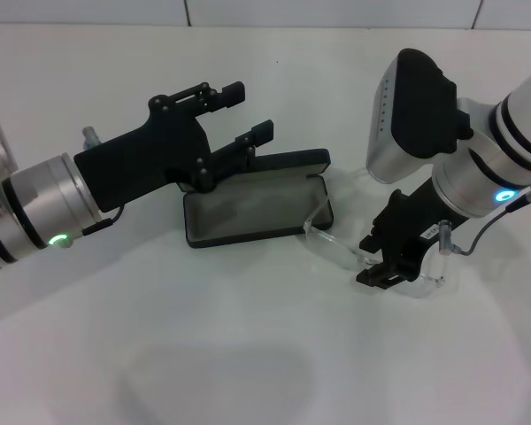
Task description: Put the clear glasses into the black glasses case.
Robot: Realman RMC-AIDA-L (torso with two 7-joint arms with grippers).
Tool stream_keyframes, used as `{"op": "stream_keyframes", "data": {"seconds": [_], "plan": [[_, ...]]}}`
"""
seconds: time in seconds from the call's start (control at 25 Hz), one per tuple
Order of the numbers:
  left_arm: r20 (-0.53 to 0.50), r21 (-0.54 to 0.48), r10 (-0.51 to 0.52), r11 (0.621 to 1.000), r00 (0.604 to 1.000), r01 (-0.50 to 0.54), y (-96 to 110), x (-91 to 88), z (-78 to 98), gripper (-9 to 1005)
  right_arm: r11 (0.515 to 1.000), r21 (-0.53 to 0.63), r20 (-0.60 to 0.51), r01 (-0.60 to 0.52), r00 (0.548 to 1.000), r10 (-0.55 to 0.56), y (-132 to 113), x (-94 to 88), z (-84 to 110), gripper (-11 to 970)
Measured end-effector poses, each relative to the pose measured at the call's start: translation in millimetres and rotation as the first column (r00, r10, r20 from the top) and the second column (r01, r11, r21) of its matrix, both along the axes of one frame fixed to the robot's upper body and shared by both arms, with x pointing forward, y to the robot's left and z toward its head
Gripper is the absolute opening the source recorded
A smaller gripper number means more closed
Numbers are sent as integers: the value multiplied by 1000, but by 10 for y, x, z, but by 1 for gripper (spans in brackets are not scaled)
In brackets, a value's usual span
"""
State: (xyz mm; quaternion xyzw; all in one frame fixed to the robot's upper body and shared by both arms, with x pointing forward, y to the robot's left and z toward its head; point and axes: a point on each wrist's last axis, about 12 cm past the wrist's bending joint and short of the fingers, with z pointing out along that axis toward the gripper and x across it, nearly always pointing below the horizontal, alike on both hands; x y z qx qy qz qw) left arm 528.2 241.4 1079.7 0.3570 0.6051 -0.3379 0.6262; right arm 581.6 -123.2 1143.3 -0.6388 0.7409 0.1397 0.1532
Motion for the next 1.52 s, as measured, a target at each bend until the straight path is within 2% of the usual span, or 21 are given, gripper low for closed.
{"op": "stream_keyframes", "data": {"seconds": [0.04,0.48,0.92,1.12,1.24,1.4,1.48,1.52], "plan": [[-2,0,-2,1000,1000,2,-6,2,-3,572,1000,0,1,-1,1000,1,2,-1,-8,461],[-11,1,-9,1000,1000,9,-25,4,-20,572,998,-34,17,-44,999,45,74,-48,-88,290],[-22,-2,-13,1000,1000,13,-25,-33,-65,572,997,-4,60,-75,995,75,25,-31,-39,120],[-11,-36,-41,999,999,41,-1,-119,-52,571,996,70,84,-53,995,47,-154,-59,32,120],[11,-74,-83,994,996,84,22,-209,-14,571,986,162,85,-34,996,20,-335,-70,89,120],[39,-119,-115,986,993,119,70,-287,39,571,946,318,127,-62,992,22,-582,-122,161,120],[45,-139,-123,982,991,128,92,-311,58,571,937,342,141,-71,990,24,-623,-136,163,120],[46,-144,-128,981,991,133,96,-319,61,571,908,402,194,-120,980,44,-721,-181,161,120]]}}
